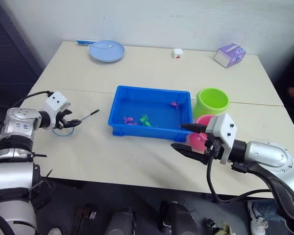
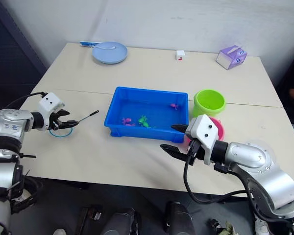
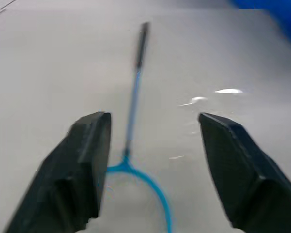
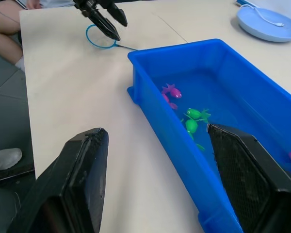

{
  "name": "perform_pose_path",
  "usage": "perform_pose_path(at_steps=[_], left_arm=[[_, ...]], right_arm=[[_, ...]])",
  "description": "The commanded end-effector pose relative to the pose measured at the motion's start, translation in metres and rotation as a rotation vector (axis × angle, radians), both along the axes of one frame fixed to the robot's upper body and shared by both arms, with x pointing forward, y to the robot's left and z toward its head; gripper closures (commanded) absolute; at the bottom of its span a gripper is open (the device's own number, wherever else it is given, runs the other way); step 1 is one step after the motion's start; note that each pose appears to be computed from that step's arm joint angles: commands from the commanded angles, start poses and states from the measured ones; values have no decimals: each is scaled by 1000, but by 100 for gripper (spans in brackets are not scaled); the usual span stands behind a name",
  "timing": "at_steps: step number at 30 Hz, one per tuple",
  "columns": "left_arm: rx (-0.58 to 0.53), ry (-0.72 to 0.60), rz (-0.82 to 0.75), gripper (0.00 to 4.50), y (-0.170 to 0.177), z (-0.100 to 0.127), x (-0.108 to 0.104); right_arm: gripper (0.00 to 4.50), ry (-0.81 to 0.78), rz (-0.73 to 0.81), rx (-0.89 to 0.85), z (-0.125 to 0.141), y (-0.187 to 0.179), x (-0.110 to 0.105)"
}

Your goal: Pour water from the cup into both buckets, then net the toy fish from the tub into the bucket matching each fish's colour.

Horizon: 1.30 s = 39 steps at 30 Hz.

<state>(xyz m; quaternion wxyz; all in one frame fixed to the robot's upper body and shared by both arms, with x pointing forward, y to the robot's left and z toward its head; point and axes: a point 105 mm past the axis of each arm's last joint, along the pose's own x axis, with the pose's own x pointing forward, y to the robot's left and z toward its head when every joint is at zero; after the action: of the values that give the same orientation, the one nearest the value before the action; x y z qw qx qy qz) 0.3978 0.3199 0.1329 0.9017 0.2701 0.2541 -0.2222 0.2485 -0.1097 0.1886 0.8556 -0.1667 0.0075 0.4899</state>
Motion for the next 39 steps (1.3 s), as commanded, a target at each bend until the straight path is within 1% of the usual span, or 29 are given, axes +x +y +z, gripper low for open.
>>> perform_pose_path(at_steps=[1,5,10,13,16,18,20,21,22,26,31,34,35,36,38,39], left_arm=[[68,-6,34,7,4,-2,5],[81,22,95,7,6,-10,7],[73,52,146,7,3,-22,9],[58,47,177,86,0,-25,12],[46,50,193,209,-3,-27,13],[45,55,206,305,-3,-30,13],[30,56,223,385,-2,-31,12],[17,53,235,438,-2,-31,13],[7,50,242,449,-2,-31,13],[-15,52,248,449,-1,-31,12],[-85,37,252,449,0,-26,11],[-207,-19,226,449,-6,-8,16],[-269,-40,183,449,-11,4,17],[-307,-52,152,449,-14,11,18],[-409,-71,37,449,-25,32,15],[-438,-73,3,449,-28,38,14]], right_arm=[[0,-48,5,7,8,2,-6],[0,-52,-21,3,7,-2,-9],[0,-56,-37,2,8,-3,-13],[0,-60,-45,-1,9,-4,-13],[0,-60,-52,-5,9,-6,-14],[0,-60,-54,-7,9,-7,-16],[0,-60,-56,-7,10,-7,-17],[0,-60,-58,-7,10,-7,-17],[0,-60,-59,-7,10,-7,-17],[0,-58,-64,-10,10,-9,-18],[0,-57,-65,-12,9,-9,-18],[0,-57,-65,-7,8,-8,-17],[0,-56,-64,-6,7,-8,-17],[0,-55,-63,-6,7,-8,-17],[0,-53,-60,-6,6,-9,-17],[0,-52,-58,-6,6,-9,-17]])
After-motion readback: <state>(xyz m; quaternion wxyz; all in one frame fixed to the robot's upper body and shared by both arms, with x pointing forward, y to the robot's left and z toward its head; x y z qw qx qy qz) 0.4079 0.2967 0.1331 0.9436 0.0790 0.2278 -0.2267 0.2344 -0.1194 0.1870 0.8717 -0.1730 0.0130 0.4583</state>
